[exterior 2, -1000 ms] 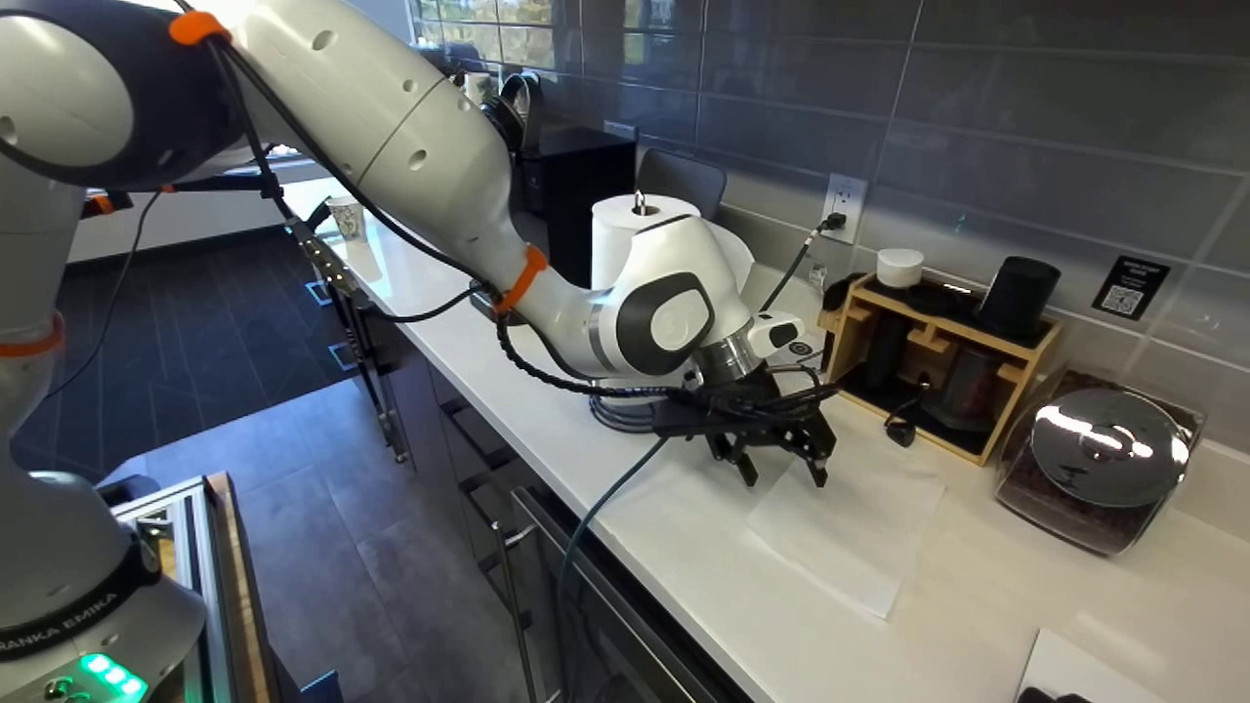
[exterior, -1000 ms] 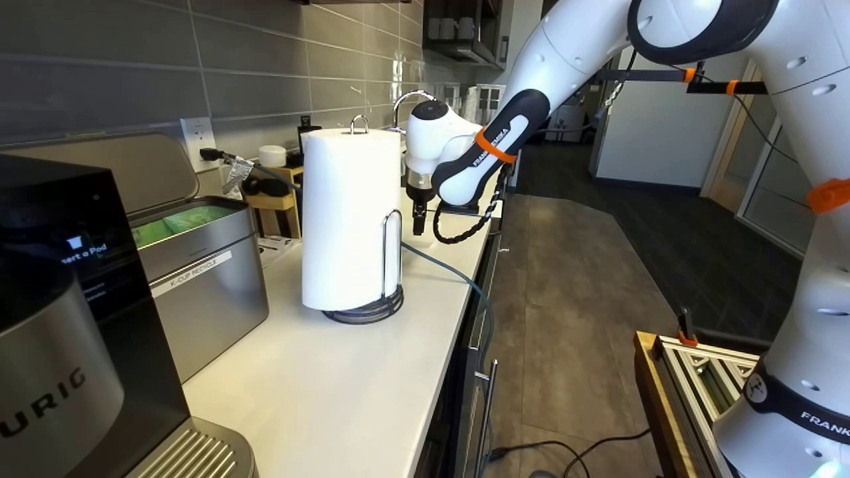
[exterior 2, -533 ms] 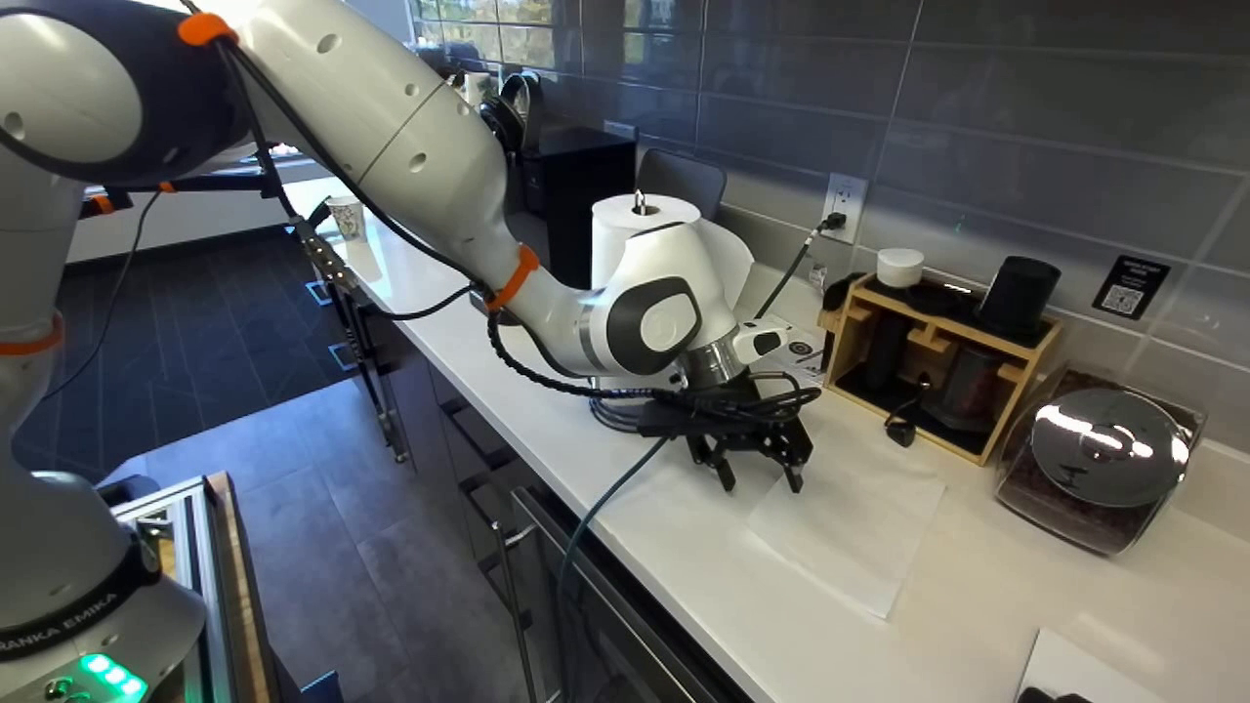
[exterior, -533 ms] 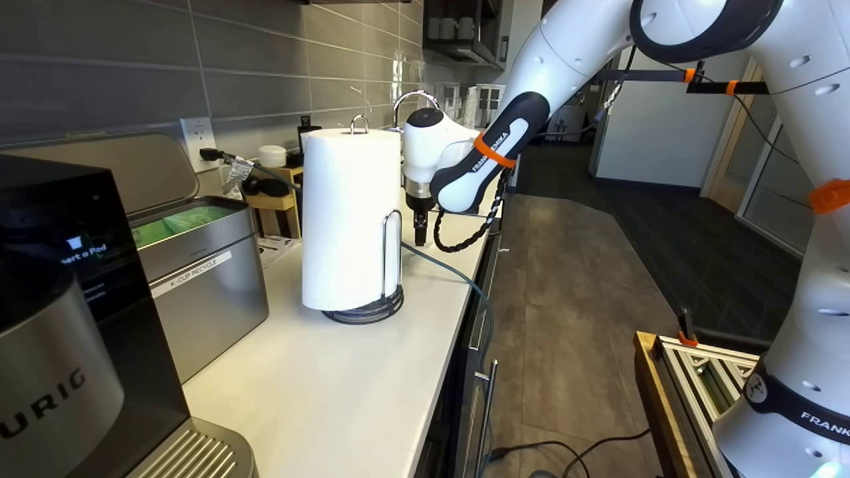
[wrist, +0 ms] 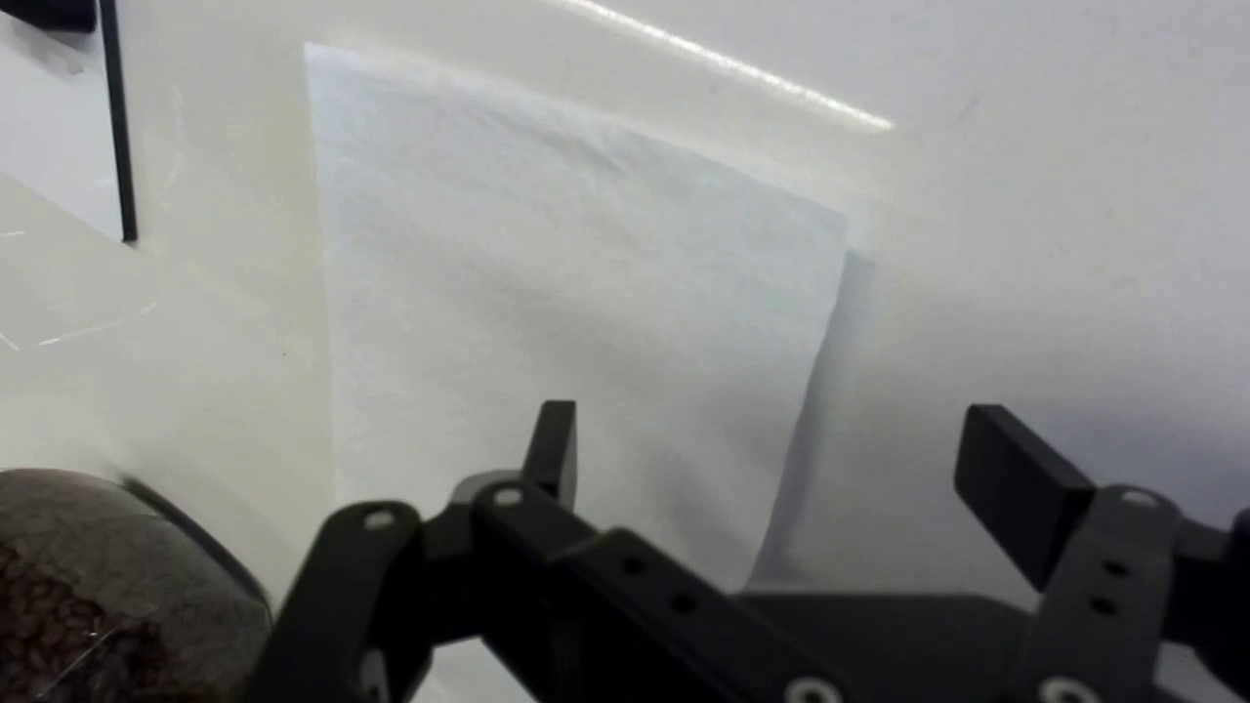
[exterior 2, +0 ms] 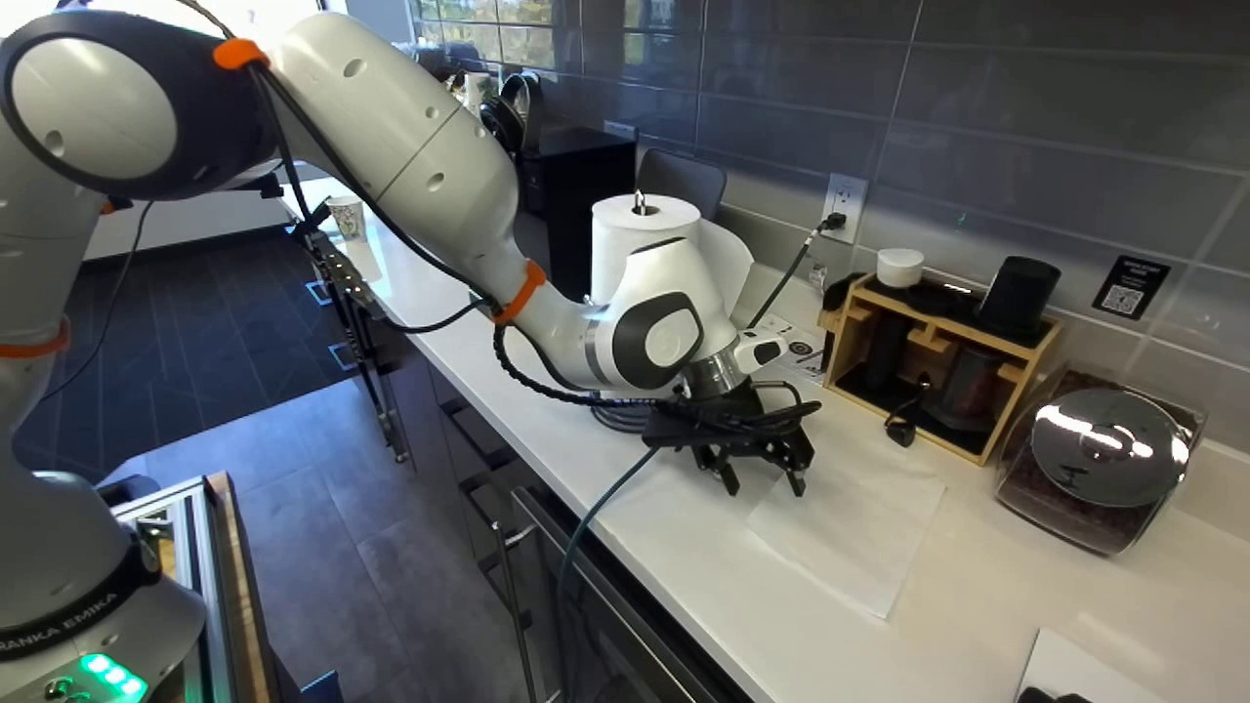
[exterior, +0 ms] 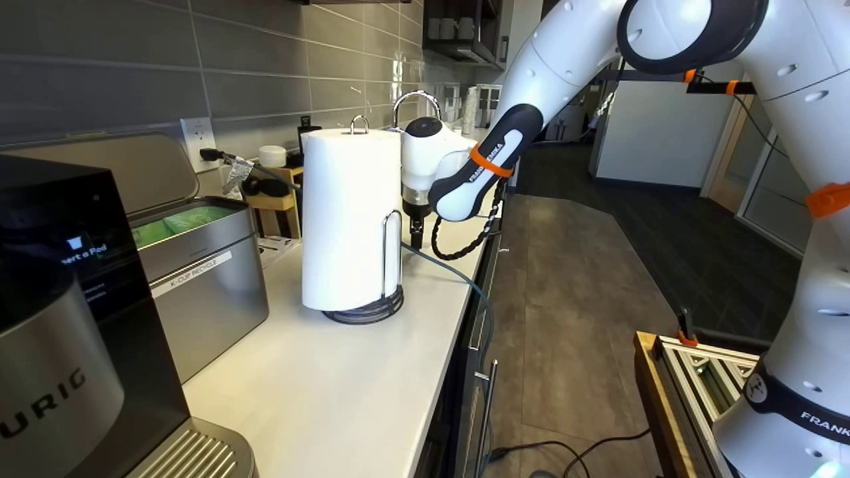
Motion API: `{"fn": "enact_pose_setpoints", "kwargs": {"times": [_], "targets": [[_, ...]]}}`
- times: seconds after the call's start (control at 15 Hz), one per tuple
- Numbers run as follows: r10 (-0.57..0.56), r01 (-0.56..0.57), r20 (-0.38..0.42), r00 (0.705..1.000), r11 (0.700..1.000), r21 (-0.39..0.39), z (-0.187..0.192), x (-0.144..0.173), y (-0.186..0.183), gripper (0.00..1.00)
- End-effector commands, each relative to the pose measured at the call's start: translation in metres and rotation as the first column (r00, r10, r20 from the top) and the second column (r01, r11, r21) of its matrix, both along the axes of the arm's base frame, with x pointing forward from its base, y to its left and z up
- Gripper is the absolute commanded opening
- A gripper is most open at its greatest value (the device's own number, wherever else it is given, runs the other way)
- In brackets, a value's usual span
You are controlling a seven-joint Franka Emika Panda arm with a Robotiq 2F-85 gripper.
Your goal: Move the paper towel to the left, then move the roll and holder to the right
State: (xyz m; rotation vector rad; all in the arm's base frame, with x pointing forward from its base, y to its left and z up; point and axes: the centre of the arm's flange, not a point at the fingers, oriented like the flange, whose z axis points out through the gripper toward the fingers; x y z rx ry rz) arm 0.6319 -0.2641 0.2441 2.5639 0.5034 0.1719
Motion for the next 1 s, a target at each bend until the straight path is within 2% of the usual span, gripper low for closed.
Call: {"fn": "enact_pose_setpoints", "kwargs": {"times": [0.0, 0.13, 0.2, 0.27, 0.8, 0.93], "targets": [[-0.022, 0.023, 0.04, 0.999, 0.999, -0.024, -0.009, 0.014, -0.014, 1.0], [-0.035, 0.036, 0.034, 0.999, 0.999, -0.04, -0.012, 0.018, -0.021, 1.0], [-0.038, 0.039, 0.032, 0.999, 0.998, -0.044, -0.014, 0.021, -0.026, 0.89], [-0.04, 0.041, 0.032, 0.999, 0.998, -0.048, -0.015, 0.023, -0.031, 0.73], [-0.041, 0.045, 0.056, 0.998, 0.997, -0.068, -0.006, 0.029, -0.049, 0.11], [-0.044, 0.048, 0.053, 0.998, 0.997, -0.066, -0.002, 0.029, -0.051, 0.0]]}}
